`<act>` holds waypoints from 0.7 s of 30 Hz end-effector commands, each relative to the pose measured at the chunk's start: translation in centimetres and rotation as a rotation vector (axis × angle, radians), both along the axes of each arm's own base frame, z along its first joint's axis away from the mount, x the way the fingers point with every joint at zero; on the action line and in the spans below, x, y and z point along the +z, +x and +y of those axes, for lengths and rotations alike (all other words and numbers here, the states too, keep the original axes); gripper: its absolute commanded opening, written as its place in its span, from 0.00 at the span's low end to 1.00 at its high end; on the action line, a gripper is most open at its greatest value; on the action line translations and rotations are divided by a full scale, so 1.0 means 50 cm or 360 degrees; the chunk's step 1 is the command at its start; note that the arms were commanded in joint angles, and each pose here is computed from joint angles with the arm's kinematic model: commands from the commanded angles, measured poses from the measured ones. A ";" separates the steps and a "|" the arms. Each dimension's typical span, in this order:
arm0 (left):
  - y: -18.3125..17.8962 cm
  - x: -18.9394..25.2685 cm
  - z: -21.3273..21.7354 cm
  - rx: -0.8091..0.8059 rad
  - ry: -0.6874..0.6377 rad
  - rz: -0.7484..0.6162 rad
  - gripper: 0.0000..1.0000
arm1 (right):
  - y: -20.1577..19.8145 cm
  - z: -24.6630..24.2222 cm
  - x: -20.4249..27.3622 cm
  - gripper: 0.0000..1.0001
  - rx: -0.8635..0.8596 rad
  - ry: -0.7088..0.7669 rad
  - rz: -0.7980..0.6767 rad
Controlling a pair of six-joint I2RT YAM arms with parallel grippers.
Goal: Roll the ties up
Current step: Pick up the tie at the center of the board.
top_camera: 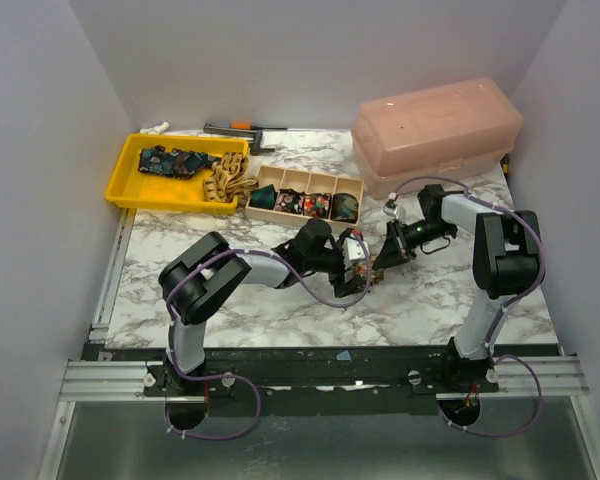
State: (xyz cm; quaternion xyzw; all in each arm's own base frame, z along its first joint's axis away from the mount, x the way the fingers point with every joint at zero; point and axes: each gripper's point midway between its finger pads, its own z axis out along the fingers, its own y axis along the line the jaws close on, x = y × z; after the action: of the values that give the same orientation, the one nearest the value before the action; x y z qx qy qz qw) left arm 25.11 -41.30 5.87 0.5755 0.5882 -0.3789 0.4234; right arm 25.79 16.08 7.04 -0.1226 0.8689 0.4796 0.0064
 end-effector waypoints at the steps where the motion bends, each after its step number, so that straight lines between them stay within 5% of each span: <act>1: 0.006 0.017 -0.032 0.0001 -0.0045 -0.0076 0.98 | -0.013 0.020 0.038 0.00 0.0042 0.0119 -0.0008; 6: 0.006 0.006 -0.026 -0.0014 0.0012 -0.0137 0.83 | -0.021 0.020 0.047 0.00 0.0066 0.0130 0.0005; 9: 0.020 -0.012 -0.015 0.0046 0.0054 -0.0190 0.98 | -0.028 0.019 0.044 0.00 0.0080 0.0124 0.0007; 14: -0.003 -0.015 -0.010 -0.0073 0.0035 -0.0266 0.97 | -0.036 0.023 0.049 0.00 0.0091 0.0140 0.0018; 21: -0.010 0.011 -0.018 -0.0089 0.0017 -0.0202 0.39 | -0.043 0.026 0.045 0.00 0.0108 0.0122 0.0032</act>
State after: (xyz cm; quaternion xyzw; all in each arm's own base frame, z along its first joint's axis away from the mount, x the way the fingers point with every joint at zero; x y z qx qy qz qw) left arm 24.67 -41.69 5.03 0.6154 0.5600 -0.3424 0.4364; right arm 24.30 16.88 7.92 -0.1425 0.8544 0.4996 -0.0114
